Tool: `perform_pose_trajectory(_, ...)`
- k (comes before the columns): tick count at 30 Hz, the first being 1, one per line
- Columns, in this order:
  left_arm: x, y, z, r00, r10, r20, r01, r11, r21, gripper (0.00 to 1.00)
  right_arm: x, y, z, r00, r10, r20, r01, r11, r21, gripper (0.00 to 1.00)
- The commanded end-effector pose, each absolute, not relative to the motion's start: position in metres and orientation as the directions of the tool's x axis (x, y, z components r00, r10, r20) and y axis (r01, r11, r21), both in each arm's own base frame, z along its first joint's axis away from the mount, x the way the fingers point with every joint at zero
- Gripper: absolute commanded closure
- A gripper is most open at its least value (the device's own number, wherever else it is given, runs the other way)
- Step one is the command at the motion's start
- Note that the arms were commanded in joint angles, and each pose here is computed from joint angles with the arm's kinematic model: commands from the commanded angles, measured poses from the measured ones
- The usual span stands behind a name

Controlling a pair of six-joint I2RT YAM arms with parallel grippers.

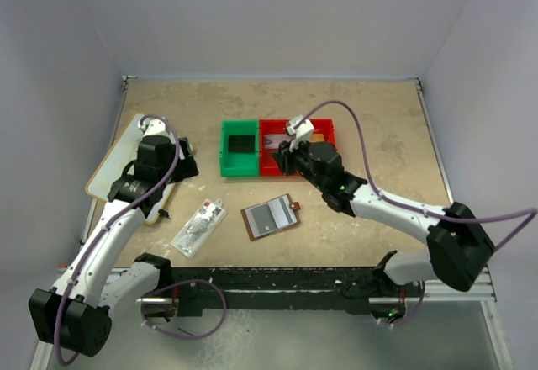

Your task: Take the credit cards out of the card holder

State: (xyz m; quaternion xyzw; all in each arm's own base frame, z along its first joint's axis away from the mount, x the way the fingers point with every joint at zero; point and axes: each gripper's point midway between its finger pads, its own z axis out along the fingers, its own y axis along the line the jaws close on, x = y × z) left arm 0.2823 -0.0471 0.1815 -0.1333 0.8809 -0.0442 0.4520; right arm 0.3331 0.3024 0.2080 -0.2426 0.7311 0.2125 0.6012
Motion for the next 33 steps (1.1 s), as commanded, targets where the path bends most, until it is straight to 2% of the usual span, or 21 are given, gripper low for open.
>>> perform_pose_trajectory(1, 0.29, -0.079, 0.184, -0.573, -0.253, -0.779, -0.037, 0.958, -0.283, 0.25, 0.288, 0.284, 0.168, -0.432, 0.116, -0.894, -0.512, 0.785, 0.349, 0.68)
perform_pose_trajectory(7, 0.285, -0.121, 0.166, -0.643, -0.186, -0.743, 0.082, 0.948, -0.308, 0.28, 0.239, 0.254, 0.154, -0.53, 0.265, -0.806, -0.442, 0.725, 0.529, 0.67)
perform_pose_trajectory(9, 0.279, -0.149, 0.155, -0.683, -0.124, -0.72, 0.125, 0.951, -0.282, 0.27, 0.225, 0.244, 0.14, -0.583, 0.329, -0.742, -0.369, 0.707, 0.604, 0.56)
perform_pose_trajectory(13, 0.274, -0.194, 0.135, -0.713, -0.041, -0.7, 0.171, 0.958, -0.23, 0.27, 0.193, 0.238, 0.112, -0.678, 0.374, -0.633, -0.316, 0.628, 0.711, 0.53)
perform_pose_trajectory(16, 0.273, -0.225, 0.123, -0.715, -0.03, -0.699, 0.214, 0.942, -0.259, 0.27, 0.179, 0.236, 0.093, -0.727, 0.394, -0.562, -0.264, 0.595, 0.759, 0.5)
perform_pose_trajectory(25, 0.265, -0.267, 0.069, -0.747, 0.134, -0.651, 0.32, 0.931, -0.176, 0.26, 0.178, 0.253, 0.075, -0.781, 0.335, -0.527, -0.265, 0.587, 0.765, 0.5)
perform_pose_trajectory(33, 0.249, -0.275, 0.041, -0.77, 0.182, -0.611, 0.348, 0.923, -0.163, 0.28, 0.195, 0.265, 0.05, -0.824, 0.346, -0.449, -0.159, 0.621, 0.768, 0.52)
